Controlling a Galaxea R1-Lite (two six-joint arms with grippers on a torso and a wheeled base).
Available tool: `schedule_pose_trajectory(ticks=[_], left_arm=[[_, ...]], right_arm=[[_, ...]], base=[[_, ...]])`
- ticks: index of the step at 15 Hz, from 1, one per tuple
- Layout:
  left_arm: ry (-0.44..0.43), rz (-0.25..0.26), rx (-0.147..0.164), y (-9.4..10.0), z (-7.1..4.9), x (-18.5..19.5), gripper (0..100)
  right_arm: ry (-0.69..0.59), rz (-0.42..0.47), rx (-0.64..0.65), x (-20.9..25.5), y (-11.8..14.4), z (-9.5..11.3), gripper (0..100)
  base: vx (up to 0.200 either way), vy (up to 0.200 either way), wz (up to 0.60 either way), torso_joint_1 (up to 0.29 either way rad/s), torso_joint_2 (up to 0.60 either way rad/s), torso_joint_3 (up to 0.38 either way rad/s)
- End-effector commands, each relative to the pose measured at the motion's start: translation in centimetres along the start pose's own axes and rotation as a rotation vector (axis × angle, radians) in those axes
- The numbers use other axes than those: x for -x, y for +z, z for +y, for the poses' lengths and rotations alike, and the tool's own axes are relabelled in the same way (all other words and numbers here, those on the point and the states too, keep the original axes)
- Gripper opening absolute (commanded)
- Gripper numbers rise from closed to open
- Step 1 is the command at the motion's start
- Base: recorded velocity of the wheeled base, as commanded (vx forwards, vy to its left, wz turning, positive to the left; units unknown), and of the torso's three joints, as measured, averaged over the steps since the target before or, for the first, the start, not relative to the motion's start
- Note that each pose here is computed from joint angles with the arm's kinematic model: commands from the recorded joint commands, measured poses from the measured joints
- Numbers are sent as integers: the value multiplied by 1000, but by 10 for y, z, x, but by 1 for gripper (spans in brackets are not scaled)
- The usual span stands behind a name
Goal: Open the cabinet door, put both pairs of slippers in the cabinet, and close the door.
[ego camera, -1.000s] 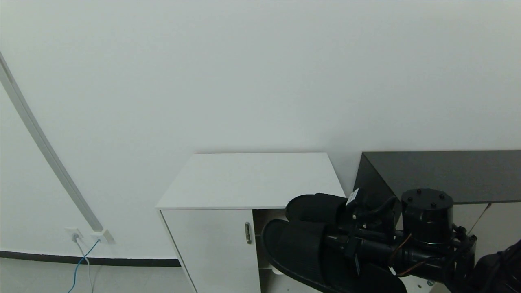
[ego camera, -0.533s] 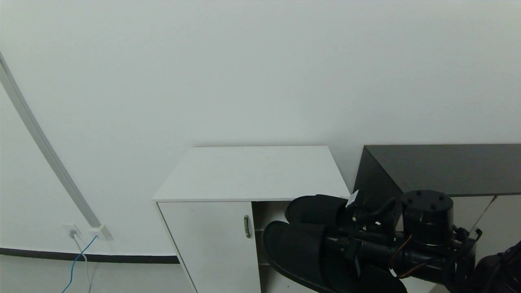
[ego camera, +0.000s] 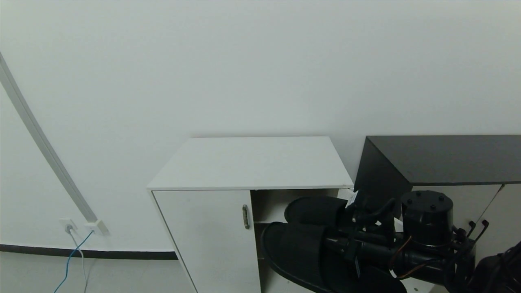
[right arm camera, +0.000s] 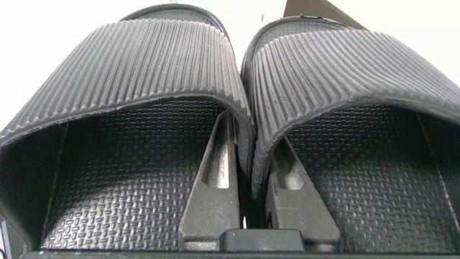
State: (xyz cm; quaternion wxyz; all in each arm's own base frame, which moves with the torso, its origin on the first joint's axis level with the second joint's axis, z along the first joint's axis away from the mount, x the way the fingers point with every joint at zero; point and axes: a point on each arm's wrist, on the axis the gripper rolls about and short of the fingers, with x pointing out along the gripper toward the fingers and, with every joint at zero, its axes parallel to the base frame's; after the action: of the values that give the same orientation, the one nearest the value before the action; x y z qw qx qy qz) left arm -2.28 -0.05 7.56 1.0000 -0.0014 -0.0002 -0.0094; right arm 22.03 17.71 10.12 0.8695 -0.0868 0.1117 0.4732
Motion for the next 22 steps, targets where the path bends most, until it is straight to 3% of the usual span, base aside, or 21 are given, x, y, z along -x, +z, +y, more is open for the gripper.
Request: schedule_pose_trajectory(ticks=[1,22], left_arm=[[0,0,0,0,0,0,0],[2,-1,5,0,0,0,0]], right_arm=[[1,4,-1,0,-1,0,0],[17,33,-6,-2,-8,4,0]], base=[[0,0,0,-168,388,222],[0,0,0,-187,512,321]])
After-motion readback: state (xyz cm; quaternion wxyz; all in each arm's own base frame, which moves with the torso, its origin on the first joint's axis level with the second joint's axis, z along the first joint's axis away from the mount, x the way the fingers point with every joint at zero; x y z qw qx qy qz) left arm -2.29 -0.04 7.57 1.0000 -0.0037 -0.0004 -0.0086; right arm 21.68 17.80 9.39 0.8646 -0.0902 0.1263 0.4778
